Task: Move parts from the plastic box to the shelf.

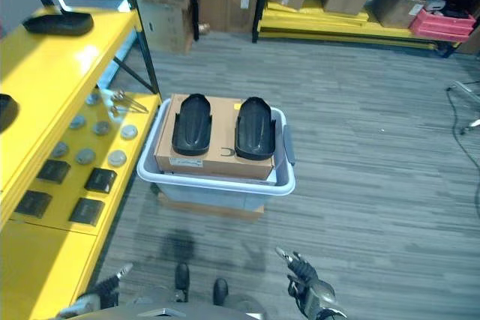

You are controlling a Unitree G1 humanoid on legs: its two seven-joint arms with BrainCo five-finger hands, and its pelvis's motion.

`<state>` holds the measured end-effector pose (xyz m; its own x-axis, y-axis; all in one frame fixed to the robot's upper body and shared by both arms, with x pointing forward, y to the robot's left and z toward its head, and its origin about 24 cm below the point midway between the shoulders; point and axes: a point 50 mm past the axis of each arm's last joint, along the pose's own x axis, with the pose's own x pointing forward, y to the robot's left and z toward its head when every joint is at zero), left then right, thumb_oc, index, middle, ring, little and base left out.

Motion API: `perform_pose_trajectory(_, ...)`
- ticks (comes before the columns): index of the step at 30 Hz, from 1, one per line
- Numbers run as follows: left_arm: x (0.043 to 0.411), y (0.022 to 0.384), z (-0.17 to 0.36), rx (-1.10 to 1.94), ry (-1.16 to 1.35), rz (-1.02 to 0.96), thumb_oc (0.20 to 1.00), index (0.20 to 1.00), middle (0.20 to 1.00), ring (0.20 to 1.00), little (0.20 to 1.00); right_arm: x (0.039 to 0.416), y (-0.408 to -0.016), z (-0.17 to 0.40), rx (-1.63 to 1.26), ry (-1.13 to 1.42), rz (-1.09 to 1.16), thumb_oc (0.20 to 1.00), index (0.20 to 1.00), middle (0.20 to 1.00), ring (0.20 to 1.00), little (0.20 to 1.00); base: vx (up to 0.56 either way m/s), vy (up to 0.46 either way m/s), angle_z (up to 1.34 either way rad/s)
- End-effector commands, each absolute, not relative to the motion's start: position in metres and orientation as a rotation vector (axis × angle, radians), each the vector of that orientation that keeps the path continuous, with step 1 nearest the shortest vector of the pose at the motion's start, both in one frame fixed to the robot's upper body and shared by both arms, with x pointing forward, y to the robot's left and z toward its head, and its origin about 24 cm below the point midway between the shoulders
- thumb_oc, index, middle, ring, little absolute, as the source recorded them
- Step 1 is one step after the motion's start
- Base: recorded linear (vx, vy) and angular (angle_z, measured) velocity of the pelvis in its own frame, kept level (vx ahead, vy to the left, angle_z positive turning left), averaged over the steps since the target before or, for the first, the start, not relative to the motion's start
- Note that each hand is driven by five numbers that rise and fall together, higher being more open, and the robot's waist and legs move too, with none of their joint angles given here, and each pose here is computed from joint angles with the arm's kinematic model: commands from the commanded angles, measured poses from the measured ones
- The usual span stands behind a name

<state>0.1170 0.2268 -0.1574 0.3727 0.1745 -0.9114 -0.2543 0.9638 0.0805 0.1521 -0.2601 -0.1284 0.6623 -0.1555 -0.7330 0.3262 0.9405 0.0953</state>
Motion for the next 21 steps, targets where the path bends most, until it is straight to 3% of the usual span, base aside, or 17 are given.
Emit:
perform_pose_trajectory(1,0.125,0.240,-0.152,0.036,1.157,0.258,1.000,1.000,1.000,1.000,1.000,0.187,-0.271,-0.094,0.199,0.483,-0.358,1.000,1.000,1.000,1.000,1.000,-0.03,-0.043,-0.35)
perform_pose_trajectory(7,0.126,0.254,-0.148,0.027,1.119,0.294,1.000,1.000,1.000,1.000,1.000,0.209,-0.281,-0.060,0.066,0.298,-0.342,1.000,1.000,1.000,1.000,1.000,0.10,-0.276,-0.02)
perform_pose_trajectory(13,0.117,0.233,-0.155,0.033,1.141,0.174,1.000,1.000,1.000,1.000,1.000,0.258,-0.290,0.003,-0.058,0.139,-0.351,1.000,1.000,1.000,1.000,1.000,0.17,-0.208,0.19)
perform_pose_trajectory(18,0.166,0.218,-0.139,0.058,0.979,0.074,1.000,1.000,1.000,1.000,1.000,0.322,-0.293,0.088,-0.228,-0.053,-0.411,1.000,1.000,1.000,1.000,1.000,-0.19,-0.001,0.02)
perform_pose_trajectory(21,0.186,0.217,-0.130,0.072,0.934,0.046,1.000,1.000,1.000,1.000,1.000,0.336,-0.310,0.126,-0.282,-0.125,-0.503,1.000,1.000,1.000,1.000,1.000,-0.10,0.021,0.33)
